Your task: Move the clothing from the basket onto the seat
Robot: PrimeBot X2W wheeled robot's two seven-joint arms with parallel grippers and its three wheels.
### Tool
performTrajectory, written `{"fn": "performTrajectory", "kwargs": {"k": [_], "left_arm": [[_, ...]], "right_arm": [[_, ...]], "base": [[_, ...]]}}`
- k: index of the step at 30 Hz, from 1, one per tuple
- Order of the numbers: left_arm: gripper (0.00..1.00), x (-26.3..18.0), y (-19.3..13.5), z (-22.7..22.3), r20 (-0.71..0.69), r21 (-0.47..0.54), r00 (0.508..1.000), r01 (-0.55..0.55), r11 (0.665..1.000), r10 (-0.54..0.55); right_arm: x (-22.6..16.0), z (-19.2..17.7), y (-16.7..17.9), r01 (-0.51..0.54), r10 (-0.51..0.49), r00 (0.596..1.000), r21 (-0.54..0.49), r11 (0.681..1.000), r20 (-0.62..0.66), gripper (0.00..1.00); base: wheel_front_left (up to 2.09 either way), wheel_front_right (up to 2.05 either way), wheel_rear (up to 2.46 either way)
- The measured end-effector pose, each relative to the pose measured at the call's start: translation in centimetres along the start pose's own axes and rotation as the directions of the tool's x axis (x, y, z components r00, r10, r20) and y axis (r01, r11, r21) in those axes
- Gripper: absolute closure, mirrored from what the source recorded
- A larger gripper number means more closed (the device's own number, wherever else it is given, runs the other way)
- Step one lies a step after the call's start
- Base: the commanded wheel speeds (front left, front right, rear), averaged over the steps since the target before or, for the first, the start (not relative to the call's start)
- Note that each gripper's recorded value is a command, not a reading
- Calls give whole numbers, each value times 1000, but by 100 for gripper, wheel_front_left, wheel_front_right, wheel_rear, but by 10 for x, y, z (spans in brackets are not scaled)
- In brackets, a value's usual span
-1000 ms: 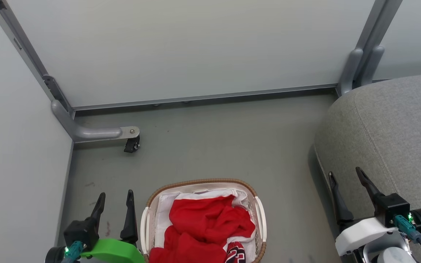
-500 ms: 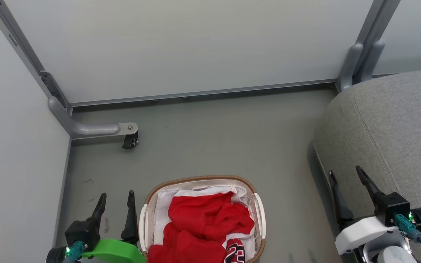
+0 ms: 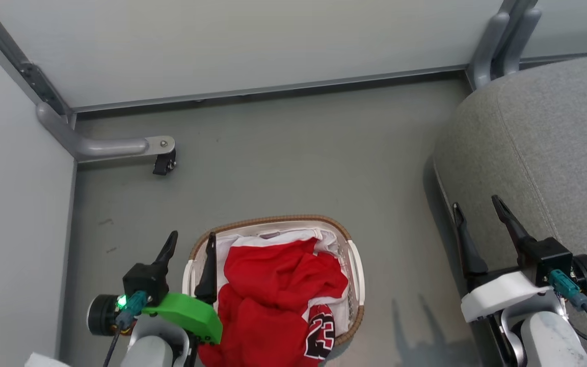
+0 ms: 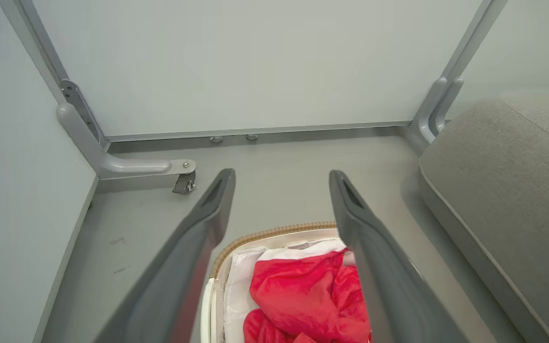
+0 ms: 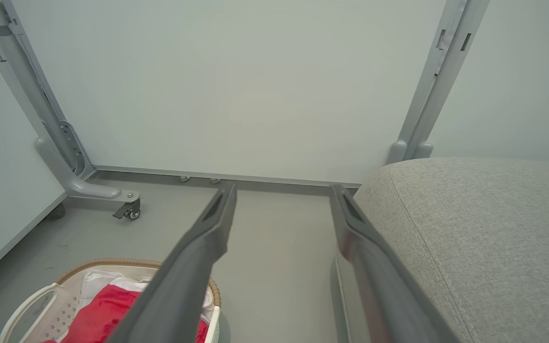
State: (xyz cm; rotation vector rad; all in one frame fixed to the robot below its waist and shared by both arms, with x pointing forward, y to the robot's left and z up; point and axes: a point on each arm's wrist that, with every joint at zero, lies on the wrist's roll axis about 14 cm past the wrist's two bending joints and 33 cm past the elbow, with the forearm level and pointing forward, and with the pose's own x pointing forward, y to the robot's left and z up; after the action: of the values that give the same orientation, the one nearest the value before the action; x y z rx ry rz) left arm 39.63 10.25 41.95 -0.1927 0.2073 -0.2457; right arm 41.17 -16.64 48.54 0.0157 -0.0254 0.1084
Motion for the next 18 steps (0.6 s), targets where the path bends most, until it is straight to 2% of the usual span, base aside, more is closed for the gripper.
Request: {"fn": "performTrajectory", "kwargs": {"k": [9, 18], "left_arm": [[0, 47, -22, -61, -214, 57, 969, 141, 988, -126], [0, 77, -31, -142, -447, 64, 871, 256, 964, -202]], "right_arm": [[30, -17, -5, 1, 0, 1000, 11, 1000, -24, 0], [46, -60, -21, 39, -35, 993, 33, 999, -112, 0]], "base": [[0, 0, 0], [0, 0, 0]]}}
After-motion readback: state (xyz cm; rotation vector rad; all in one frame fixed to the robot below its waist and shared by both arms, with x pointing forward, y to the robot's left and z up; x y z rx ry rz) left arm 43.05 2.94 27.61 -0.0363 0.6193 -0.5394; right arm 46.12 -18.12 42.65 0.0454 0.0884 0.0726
